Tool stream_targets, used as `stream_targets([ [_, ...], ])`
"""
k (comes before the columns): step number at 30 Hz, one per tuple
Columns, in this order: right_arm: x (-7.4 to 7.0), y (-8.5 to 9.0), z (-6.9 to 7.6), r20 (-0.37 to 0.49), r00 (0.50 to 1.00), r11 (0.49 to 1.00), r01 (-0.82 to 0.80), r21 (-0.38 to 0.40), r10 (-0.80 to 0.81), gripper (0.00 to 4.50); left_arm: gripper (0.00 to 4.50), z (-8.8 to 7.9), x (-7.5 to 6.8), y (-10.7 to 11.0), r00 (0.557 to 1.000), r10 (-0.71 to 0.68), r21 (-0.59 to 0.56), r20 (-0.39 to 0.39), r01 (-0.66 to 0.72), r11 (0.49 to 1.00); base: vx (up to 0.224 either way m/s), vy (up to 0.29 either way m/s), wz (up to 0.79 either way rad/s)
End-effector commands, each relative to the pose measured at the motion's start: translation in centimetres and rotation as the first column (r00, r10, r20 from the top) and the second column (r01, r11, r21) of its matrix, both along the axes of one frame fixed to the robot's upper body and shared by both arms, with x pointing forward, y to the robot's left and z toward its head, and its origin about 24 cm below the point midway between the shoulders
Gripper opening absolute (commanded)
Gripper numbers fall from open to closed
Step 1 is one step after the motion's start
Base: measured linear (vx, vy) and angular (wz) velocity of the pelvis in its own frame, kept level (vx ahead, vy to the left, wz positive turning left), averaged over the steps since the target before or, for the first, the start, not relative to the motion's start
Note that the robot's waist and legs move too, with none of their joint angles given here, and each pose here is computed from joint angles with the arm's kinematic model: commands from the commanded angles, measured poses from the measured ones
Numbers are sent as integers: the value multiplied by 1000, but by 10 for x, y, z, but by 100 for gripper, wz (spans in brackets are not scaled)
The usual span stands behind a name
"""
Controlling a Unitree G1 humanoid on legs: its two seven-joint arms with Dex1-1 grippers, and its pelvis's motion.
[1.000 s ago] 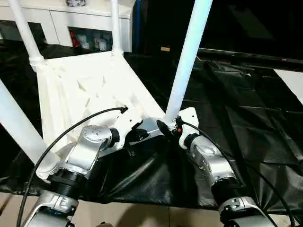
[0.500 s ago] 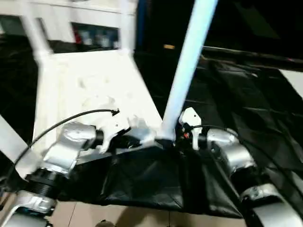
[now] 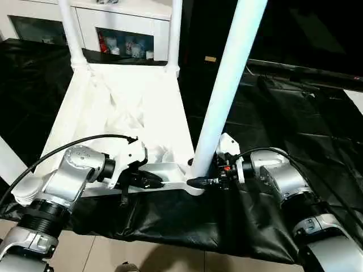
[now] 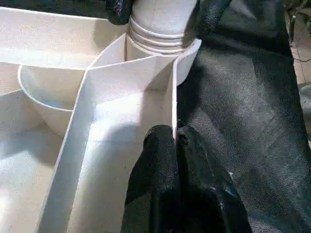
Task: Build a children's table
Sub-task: Rotate leg to tighten
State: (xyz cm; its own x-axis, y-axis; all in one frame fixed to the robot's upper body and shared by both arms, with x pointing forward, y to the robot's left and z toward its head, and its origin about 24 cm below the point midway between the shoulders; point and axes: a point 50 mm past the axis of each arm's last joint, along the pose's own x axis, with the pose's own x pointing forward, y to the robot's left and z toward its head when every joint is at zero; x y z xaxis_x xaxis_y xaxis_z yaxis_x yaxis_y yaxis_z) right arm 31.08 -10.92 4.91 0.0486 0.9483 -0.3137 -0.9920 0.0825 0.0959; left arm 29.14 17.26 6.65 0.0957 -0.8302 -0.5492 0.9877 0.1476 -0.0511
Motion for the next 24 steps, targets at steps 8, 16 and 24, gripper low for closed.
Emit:
stream_targets([
  [8,2,28,-15,-7,980,979,198,45,-198,221,0,11,34,-11,946,293,-48,137,-289,956,-7,-2,0],
  [16,25,66,-24,-88,750,750,660,39,-656,195,0,16,60,-35,807,551,-72,215,-549,832,-13,-3,0],
  [24,21,104,-16,-115,751,743,660,111,-650,195,0,9,55,-60,819,522,-58,236,-525,849,0,0,0],
])
